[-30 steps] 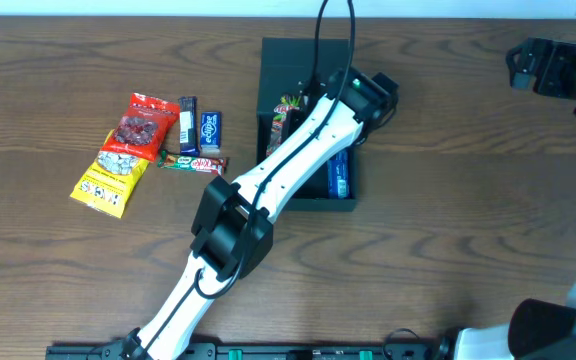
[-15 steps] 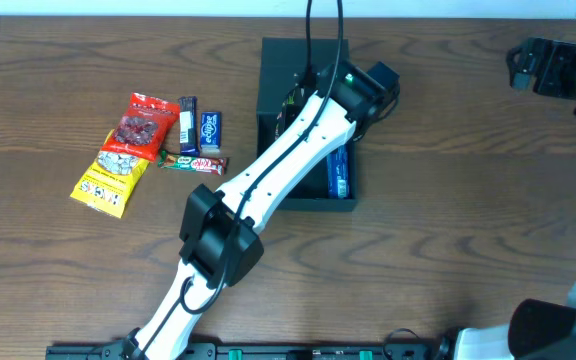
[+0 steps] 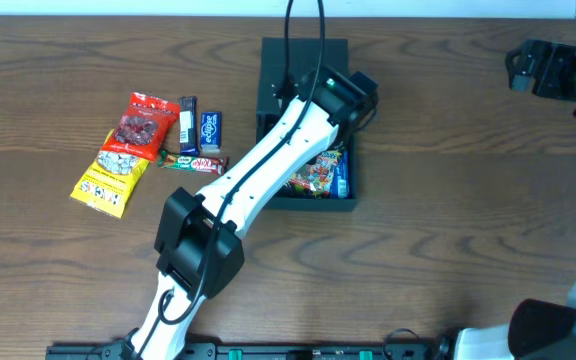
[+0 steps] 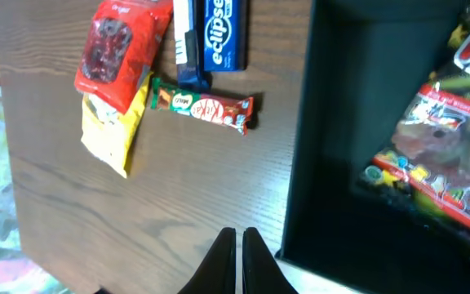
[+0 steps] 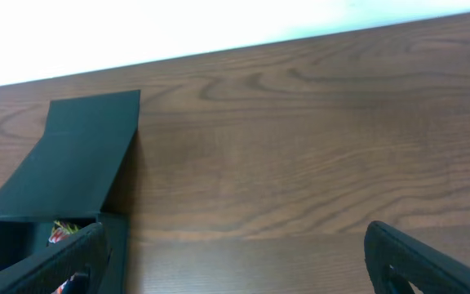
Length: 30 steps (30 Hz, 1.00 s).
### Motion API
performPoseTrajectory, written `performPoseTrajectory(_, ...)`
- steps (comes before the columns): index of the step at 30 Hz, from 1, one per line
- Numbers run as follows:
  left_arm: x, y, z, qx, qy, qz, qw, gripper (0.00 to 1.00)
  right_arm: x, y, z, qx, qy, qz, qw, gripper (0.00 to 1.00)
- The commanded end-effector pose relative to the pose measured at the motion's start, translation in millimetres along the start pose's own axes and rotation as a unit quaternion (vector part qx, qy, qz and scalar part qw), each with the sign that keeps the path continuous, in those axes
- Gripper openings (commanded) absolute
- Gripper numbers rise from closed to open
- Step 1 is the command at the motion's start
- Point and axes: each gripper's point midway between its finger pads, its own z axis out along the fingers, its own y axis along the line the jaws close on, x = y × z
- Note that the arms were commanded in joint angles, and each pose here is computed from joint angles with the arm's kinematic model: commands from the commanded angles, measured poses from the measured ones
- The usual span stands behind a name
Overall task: Pack container
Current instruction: 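Press the Haribo bag down into the box with the left gripper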
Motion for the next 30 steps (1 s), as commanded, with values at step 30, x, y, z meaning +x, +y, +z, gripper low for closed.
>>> performPoseTrajectory(30,-11.9,-167.0,9.9,0.44,-0.063,0.256,0.858,0.06,9.6,-2.1,3.6,-0.003,0.019,0.008,1.0,0.99)
